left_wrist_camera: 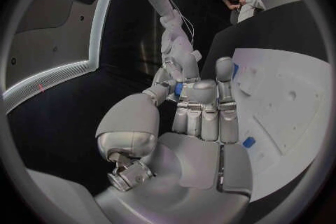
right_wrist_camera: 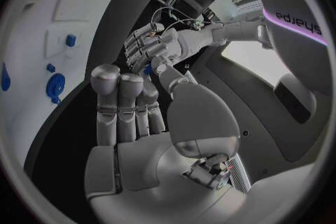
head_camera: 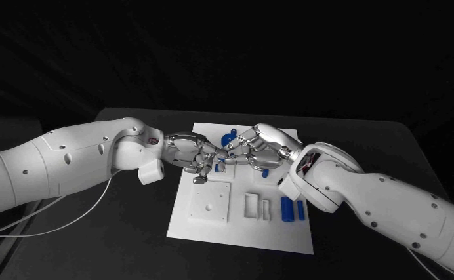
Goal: Assemble the parts on the task board
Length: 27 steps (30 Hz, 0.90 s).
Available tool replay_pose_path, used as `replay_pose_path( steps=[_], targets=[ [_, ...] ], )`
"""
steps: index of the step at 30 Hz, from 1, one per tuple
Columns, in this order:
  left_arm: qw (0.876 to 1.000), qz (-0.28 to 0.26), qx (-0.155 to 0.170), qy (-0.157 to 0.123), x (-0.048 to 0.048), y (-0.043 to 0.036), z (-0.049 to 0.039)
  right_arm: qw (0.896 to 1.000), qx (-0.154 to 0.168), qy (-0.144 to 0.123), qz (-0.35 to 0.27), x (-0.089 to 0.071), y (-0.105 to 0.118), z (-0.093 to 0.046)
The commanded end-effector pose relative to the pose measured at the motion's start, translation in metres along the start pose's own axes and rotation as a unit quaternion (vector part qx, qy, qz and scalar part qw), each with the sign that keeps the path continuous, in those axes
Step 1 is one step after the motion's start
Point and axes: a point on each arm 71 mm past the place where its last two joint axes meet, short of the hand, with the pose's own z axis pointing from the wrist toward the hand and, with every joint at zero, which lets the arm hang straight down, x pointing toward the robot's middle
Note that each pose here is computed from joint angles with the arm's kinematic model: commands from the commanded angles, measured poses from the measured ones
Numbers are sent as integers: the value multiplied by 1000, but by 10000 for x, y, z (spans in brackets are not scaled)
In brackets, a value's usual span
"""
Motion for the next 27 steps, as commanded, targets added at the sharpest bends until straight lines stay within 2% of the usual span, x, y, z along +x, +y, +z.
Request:
replay_pose_path(
  steps=[1,17,27],
  targets=[
    [1000,1,7,6,16,-31,15,1000,-1,10,-6,25,-6,-2],
    [1000,4,-5,-9,-14,-10,3,1000,-3,1,-6,13,-2,-2],
    [1000,13,-23,-6,-20,21,-11,1000,-3,-8,-4,-2,-8,-3]
  ],
)
